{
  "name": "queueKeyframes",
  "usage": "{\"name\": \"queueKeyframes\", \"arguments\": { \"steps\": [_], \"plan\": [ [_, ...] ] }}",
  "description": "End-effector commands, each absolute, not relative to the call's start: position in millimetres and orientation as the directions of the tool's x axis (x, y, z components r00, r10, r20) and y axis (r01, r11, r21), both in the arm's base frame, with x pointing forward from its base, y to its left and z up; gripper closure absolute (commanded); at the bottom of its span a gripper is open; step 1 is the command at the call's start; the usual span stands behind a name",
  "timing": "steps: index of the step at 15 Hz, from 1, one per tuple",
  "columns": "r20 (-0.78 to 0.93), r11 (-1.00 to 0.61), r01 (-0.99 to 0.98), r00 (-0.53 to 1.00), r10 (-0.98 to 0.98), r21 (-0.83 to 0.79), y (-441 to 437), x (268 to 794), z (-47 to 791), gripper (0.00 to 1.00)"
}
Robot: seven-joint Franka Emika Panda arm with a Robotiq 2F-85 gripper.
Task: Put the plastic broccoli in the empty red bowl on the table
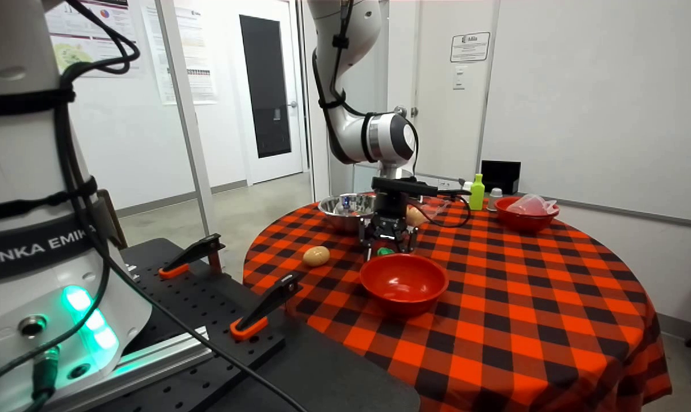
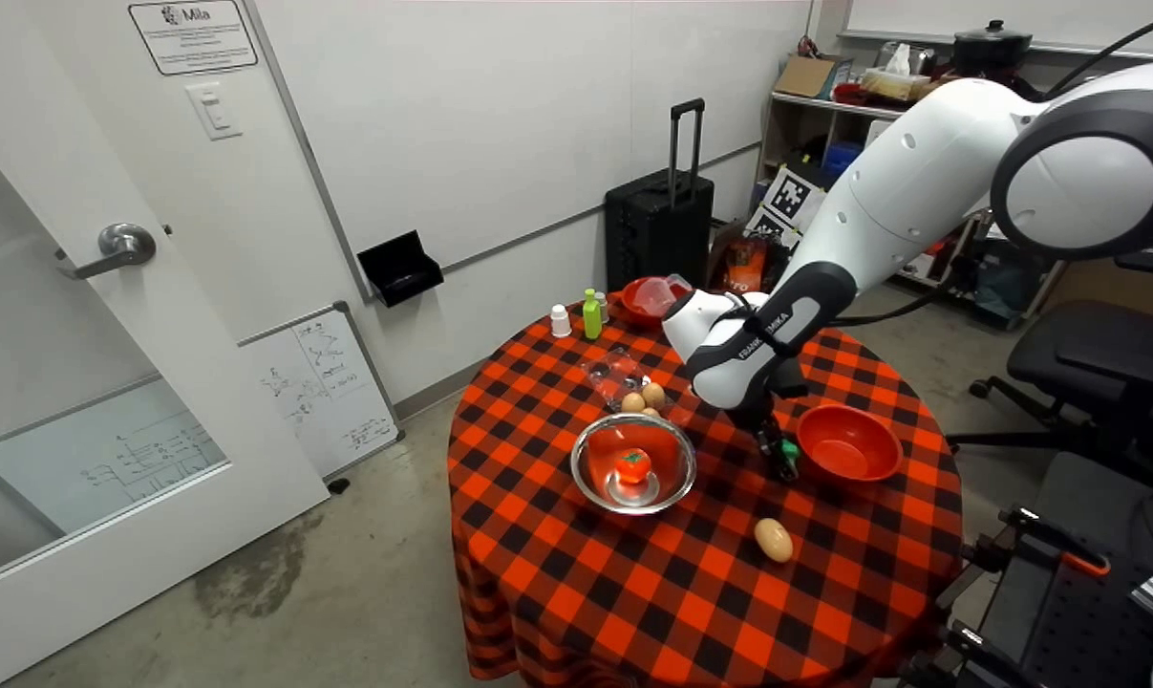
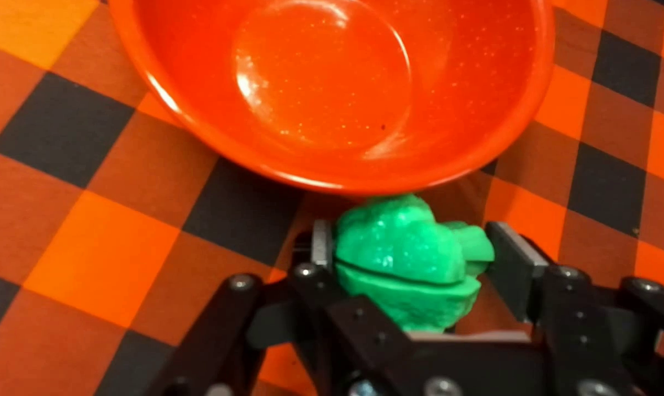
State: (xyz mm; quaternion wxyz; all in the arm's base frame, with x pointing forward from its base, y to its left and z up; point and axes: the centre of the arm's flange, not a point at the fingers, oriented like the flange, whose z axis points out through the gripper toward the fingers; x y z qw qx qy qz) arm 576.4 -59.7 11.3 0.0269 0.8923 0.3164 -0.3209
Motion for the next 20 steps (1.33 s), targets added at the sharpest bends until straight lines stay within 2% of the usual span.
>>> {"name": "queueKeyframes", "arguments": {
  "steps": [1, 11, 20],
  "plan": [
    [-0.555, -0.789, 0.595, 0.608, 0.568, -0.156, -51.9, 577.3, 39.0, 0.50],
    [-0.439, -0.817, 0.575, 0.725, 0.531, -0.039, -49.8, 561.3, 135.3, 0.49],
    [-0.427, -0.961, 0.272, 0.863, 0.269, -0.055, -126.5, 502.6, 121.8, 0.48]
  ]
}}
